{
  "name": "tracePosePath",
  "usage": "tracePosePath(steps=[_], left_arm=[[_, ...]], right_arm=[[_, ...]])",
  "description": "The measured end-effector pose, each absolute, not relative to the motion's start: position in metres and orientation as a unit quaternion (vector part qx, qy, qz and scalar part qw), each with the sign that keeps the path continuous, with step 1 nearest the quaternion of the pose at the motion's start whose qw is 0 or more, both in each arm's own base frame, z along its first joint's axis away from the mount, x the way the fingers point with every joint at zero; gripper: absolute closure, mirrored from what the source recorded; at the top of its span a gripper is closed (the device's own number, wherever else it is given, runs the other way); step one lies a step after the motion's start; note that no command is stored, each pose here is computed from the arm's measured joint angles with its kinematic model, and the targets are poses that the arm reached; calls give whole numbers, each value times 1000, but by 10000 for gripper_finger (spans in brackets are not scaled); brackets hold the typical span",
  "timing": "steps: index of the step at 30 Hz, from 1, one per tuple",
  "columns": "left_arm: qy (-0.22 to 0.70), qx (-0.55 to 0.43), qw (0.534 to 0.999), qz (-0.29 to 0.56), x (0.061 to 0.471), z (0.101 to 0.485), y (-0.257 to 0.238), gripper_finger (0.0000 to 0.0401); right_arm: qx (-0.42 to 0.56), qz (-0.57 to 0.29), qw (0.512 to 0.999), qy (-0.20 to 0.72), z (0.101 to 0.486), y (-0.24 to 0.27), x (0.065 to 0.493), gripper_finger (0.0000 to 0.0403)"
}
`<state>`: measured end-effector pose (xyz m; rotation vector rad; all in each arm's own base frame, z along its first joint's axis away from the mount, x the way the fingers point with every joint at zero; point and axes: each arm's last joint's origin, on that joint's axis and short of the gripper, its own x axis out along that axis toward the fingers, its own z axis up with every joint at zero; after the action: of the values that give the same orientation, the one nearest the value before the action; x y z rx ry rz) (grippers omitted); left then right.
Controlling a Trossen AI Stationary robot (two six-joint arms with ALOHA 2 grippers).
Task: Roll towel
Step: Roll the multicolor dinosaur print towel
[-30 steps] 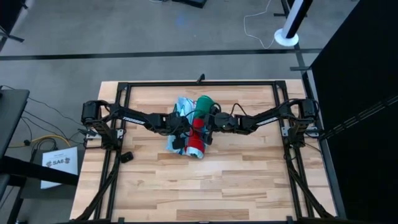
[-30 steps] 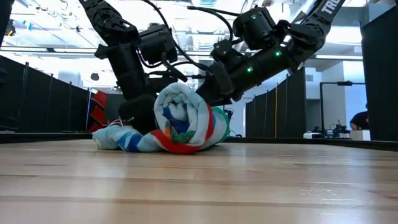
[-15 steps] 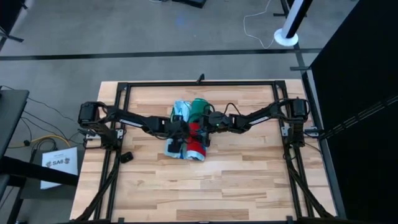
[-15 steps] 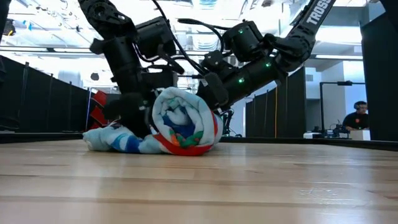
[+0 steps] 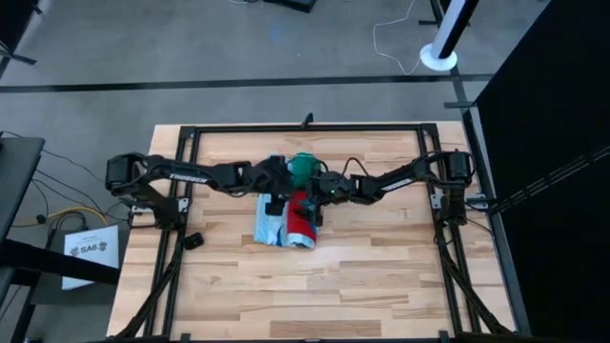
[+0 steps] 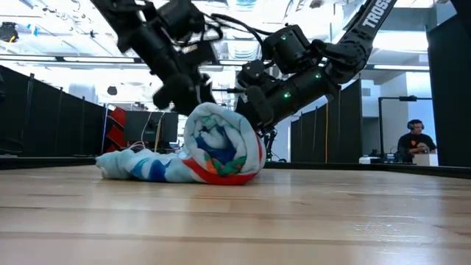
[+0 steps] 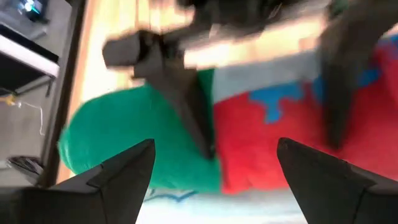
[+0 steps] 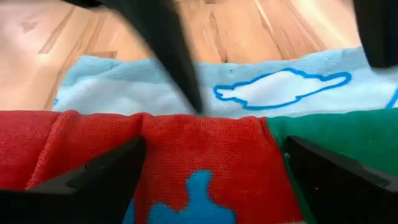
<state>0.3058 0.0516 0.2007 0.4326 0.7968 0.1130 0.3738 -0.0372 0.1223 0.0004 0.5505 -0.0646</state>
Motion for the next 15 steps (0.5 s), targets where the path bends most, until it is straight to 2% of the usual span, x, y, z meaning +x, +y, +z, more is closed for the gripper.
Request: tracePosePath(steps=[3,8,15], left_arm=[[387,188,900,66,308,192,69,77],[382,130,915,17,314,174,83,77],[415,127,901,-2,322,145,86,77]], right_arm=[[0,-27,962,273,122,-35,374,26],[4,-24,962,274,121,-34,374,26],[7,-25,961,275,122,-34,373,26]])
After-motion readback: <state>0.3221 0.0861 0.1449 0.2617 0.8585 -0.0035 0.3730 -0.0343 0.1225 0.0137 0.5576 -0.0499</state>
